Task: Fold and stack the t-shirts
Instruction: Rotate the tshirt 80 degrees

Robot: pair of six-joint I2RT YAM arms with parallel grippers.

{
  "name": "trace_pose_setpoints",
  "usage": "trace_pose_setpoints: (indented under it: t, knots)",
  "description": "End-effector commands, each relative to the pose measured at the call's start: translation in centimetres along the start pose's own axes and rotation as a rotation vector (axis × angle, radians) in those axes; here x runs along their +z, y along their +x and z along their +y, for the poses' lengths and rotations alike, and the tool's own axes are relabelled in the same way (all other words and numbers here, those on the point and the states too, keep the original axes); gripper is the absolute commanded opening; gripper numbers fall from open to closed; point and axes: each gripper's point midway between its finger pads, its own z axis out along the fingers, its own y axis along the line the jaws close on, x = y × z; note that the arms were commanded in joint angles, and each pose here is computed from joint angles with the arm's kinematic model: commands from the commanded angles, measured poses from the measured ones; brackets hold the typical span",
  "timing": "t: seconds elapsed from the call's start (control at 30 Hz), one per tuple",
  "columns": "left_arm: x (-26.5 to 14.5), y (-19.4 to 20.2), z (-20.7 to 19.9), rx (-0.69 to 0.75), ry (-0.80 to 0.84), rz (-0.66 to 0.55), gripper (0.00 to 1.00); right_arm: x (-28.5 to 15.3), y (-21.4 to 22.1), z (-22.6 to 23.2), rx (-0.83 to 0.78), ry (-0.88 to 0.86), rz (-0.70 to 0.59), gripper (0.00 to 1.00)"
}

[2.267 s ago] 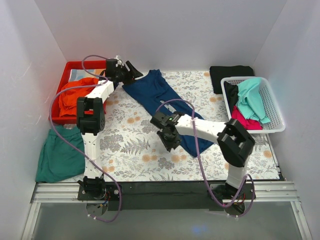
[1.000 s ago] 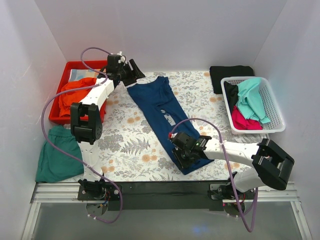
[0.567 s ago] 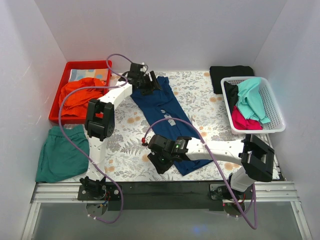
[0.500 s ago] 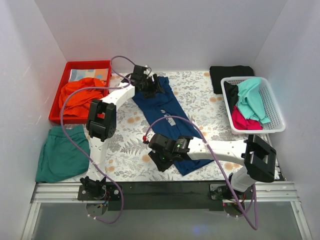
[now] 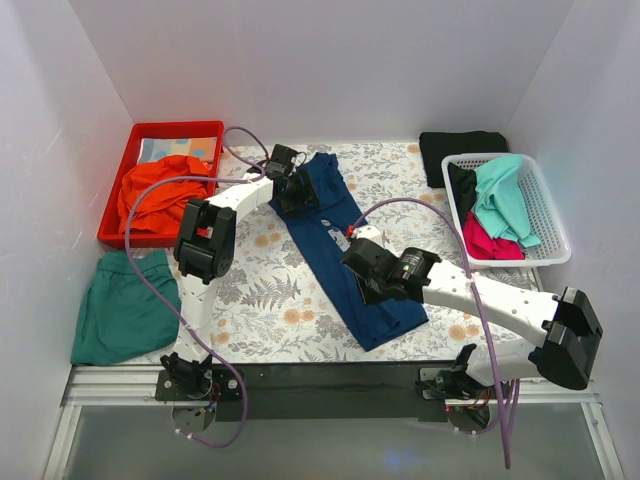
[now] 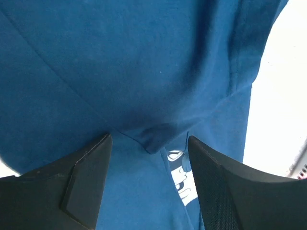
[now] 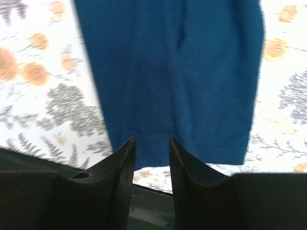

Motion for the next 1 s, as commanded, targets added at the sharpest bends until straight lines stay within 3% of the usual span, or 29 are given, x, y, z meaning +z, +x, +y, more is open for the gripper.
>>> trace_pose_setpoints:
  t: [0.0, 0.03, 0.1, 0.13, 0.23, 0.47, 0.57, 0.67, 0.8, 0.97]
  knots:
    - [0.9, -1.2, 1.2, -0.005, -0.121, -0.028, 0.64, 0.9, -0.2, -2.9, 0.007, 0.093, 0.029, 0.40]
    - [0.6, -3.5, -0.2, -0.002, -0.111, -0.083, 0.63, 0.9, -0.5, -3.0, 0.005, 0.096, 0.024, 0.40]
    - [2.9, -3.9, 1.4, 0.006, -0.179, -0.081, 0.63, 1.3, -0.8, -3.6, -0.002, 0.109, 0.030, 0.40]
    - [2.7, -6.3, 0.3, 0.003, -0.162, -0.140, 0.64, 1.4, -0.8, -3.6, -0.004, 0.108, 0.036, 0.40]
    - [4.4, -8.6, 1.3, -0.034, -0.144, -0.169, 0.64, 2.2, -1.0, -3.3, -0.016, 0.077, 0.050, 0.39]
    - [6.4, -14.0, -3.0, -0.048, 0.296, -0.264, 0.64, 4.3, -1.6, -0.8, -0.139, -0.023, 0.121, 0.37]
    - [4.5, -14.7, -6.9, 0.026, 0.535, -0.265, 0.64, 5.1, -2.2, 0.0, -0.174, -0.040, 0.136, 0.36]
    - [2.2, -15.3, -8.3, 0.099, 0.599, -0.318, 0.64, 5.6, -3.0, 0.2, -0.181, -0.035, 0.126, 0.36]
    - [-4.6, -17.7, -9.6, 0.147, 0.594, -0.450, 0.65, 6.0, -3.4, 1.1, -0.176, -0.063, 0.119, 0.36]
    - [-7.3, -16.1, -7.1, 0.122, 0.432, -0.397, 0.66, 6.0, -3.9, 0.7, -0.154, -0.036, 0.099, 0.37]
